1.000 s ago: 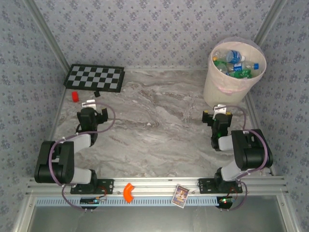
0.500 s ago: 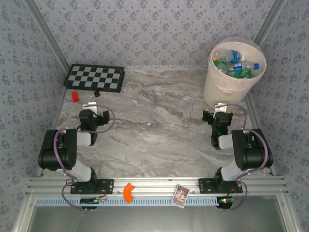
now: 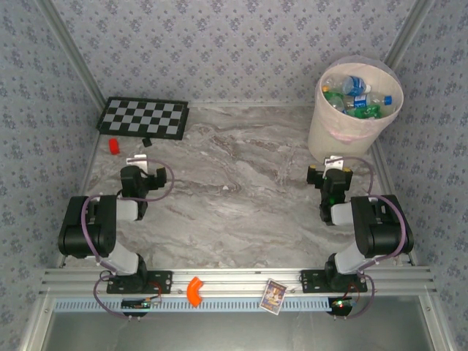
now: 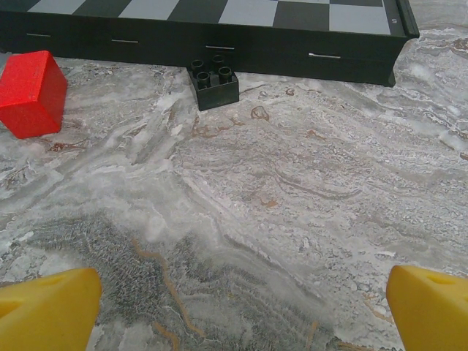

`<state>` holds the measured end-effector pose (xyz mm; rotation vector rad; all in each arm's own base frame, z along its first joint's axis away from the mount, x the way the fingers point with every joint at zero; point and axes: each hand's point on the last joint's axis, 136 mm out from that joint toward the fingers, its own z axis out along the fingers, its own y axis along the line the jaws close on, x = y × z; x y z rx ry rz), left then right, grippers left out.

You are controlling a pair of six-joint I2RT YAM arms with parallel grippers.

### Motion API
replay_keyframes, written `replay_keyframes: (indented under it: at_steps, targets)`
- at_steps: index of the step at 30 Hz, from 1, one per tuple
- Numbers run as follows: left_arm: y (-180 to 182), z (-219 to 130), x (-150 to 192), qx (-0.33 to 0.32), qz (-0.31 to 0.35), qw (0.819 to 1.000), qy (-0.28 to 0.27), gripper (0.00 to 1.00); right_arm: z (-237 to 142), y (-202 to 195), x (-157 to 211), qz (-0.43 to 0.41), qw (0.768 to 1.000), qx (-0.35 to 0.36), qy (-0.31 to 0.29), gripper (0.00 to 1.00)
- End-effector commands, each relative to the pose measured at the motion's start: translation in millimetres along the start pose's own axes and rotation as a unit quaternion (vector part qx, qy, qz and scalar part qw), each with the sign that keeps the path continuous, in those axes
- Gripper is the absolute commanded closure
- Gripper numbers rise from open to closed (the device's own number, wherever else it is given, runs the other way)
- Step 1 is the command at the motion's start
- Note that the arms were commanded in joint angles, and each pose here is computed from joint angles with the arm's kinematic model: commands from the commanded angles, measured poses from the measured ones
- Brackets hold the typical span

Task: Put the plastic bottles in the bin

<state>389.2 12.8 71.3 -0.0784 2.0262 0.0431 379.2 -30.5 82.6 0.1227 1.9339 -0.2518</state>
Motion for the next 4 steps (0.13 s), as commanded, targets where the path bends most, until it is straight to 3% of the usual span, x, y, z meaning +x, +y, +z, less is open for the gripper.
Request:
replay_keyframes:
  at_steps: [1,4]
  targets:
    - [-2.3,0.6,-18.6,0.009,0.004,1.0,-0.03,0.0,2.9,-6.0,-8.1,0.009,1.0,0.015,-0.009,0.01]
    - [-1.9,0.4,-18.9,0.008,0.004,0.999,-0.031,0.0,3.5,-5.9,-7.7,0.011,1.0,0.012,-0.007,0.01]
